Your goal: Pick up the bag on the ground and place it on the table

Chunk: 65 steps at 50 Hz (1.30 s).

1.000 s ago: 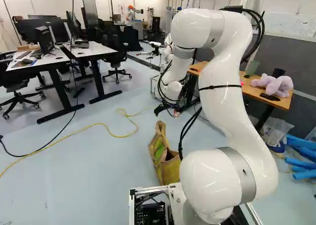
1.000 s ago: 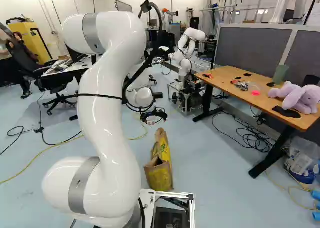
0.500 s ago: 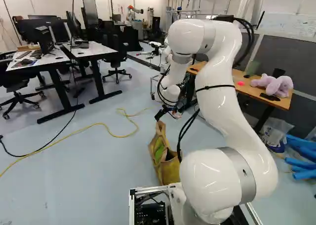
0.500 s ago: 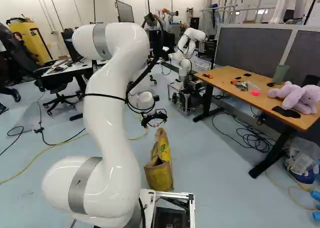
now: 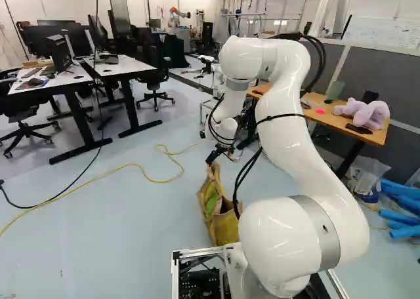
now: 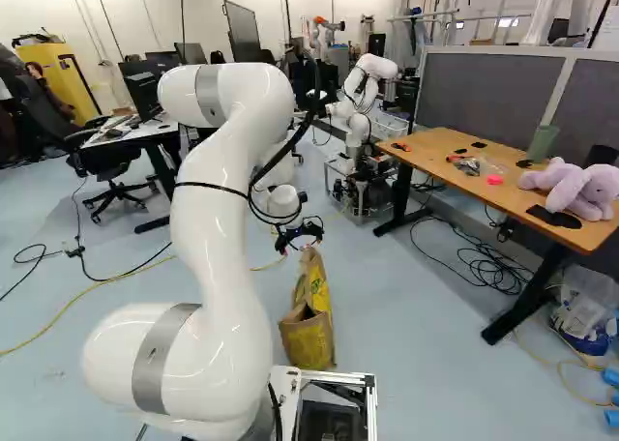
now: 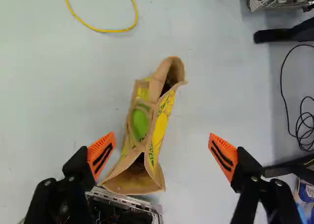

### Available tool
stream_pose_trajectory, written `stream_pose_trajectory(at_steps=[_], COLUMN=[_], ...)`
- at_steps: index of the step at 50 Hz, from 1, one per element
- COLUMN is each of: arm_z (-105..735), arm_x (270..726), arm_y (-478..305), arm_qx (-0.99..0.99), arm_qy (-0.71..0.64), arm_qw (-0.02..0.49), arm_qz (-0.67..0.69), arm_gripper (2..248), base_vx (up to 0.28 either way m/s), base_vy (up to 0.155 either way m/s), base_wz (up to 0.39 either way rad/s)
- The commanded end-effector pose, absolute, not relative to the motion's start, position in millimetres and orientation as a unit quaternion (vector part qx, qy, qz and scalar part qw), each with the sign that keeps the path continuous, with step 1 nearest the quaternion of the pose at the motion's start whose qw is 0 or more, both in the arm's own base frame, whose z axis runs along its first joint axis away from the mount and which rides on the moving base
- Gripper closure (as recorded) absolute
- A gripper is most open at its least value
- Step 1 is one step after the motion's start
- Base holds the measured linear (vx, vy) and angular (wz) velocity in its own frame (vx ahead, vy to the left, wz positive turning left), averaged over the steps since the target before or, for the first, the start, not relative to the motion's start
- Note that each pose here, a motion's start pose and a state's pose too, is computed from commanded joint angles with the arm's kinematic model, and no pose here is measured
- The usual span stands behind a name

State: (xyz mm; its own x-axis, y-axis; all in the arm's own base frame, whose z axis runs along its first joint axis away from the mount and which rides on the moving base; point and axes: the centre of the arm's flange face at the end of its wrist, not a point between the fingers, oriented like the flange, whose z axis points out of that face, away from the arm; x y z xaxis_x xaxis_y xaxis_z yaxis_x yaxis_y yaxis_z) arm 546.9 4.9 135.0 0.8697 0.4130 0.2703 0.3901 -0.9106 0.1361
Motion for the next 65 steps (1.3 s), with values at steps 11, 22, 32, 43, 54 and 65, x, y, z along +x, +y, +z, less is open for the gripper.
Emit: stream_pose_trajectory(at_steps=[11, 22, 32, 43, 54, 65], arm_z=[119.0, 103.0, 88.3, 72.1, 55.8, 39.5], arm_x=[549.8, 552.5, 554.9, 557.3, 559.5, 561.5], arm_y=[5.0, 5.0, 5.0, 5.1, 5.1, 5.1], arm_qx=[0.967, 0.968, 0.969, 0.970, 0.970, 0.971], arm_qy=[0.208, 0.208, 0.209, 0.209, 0.209, 0.209], arm_qw=[0.037, 0.036, 0.035, 0.033, 0.032, 0.031], arm_qz=[0.141, 0.134, 0.129, 0.123, 0.117, 0.112], arm_gripper=[3, 3, 3, 3, 3, 3], base_vx=[0.000, 0.000, 0.000, 0.000, 0.000, 0.000], base_vy=[0.000, 0.000, 0.000, 0.000, 0.000, 0.000], base_wz=[0.000, 0.000, 0.000, 0.000, 0.000, 0.000])
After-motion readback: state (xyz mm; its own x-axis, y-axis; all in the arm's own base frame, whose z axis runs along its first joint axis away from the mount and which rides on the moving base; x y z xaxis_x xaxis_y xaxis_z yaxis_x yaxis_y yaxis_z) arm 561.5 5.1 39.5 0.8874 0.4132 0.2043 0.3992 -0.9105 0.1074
